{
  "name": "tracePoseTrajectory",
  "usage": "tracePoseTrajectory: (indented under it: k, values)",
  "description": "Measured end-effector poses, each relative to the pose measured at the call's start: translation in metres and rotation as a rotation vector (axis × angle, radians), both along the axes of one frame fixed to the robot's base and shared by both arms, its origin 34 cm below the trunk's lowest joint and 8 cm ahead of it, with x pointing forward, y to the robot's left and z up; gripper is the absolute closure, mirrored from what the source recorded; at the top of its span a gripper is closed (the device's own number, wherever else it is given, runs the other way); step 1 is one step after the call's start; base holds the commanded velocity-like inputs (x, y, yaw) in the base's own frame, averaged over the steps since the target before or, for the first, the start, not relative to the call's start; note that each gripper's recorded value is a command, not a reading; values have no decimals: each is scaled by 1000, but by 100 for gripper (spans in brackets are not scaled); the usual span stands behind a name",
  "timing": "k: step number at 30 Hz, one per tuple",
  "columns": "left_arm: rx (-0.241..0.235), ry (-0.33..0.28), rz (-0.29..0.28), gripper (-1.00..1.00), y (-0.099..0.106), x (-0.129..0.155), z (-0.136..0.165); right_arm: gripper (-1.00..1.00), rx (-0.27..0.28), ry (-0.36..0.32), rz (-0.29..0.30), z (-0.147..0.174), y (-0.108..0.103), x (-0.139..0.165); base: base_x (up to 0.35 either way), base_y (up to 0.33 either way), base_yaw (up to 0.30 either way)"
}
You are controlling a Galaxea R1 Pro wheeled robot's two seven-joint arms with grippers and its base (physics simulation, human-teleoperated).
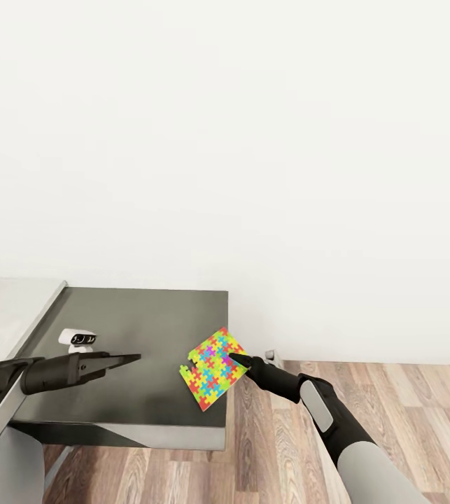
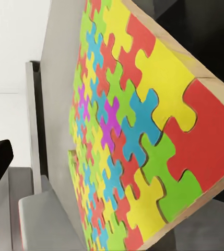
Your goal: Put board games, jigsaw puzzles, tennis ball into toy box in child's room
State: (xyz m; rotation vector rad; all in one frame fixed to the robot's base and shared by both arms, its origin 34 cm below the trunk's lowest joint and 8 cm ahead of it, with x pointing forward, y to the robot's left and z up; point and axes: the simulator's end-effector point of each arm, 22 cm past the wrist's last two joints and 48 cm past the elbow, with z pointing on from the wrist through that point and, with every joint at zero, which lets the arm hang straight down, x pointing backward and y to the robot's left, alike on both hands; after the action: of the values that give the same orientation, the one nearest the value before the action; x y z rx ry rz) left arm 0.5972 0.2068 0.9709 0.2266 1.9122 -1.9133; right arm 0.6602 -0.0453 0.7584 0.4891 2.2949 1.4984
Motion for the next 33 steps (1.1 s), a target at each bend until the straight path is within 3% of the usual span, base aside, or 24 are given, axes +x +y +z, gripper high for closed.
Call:
tracePoseTrajectory:
  k: [17,18,33]
  values:
    - [-2,0,0,-100,0,2,-10,-100,-2,0,0,-11,-1,2,0,11,0]
    - [-2,0,0,-100,0,2,-10,100,-2,0,0,-11,-1,2,0,0,0]
    - [-2,4,1,-100,0,1,-11,100,5,1,-3,-10,0,2,0,0,0]
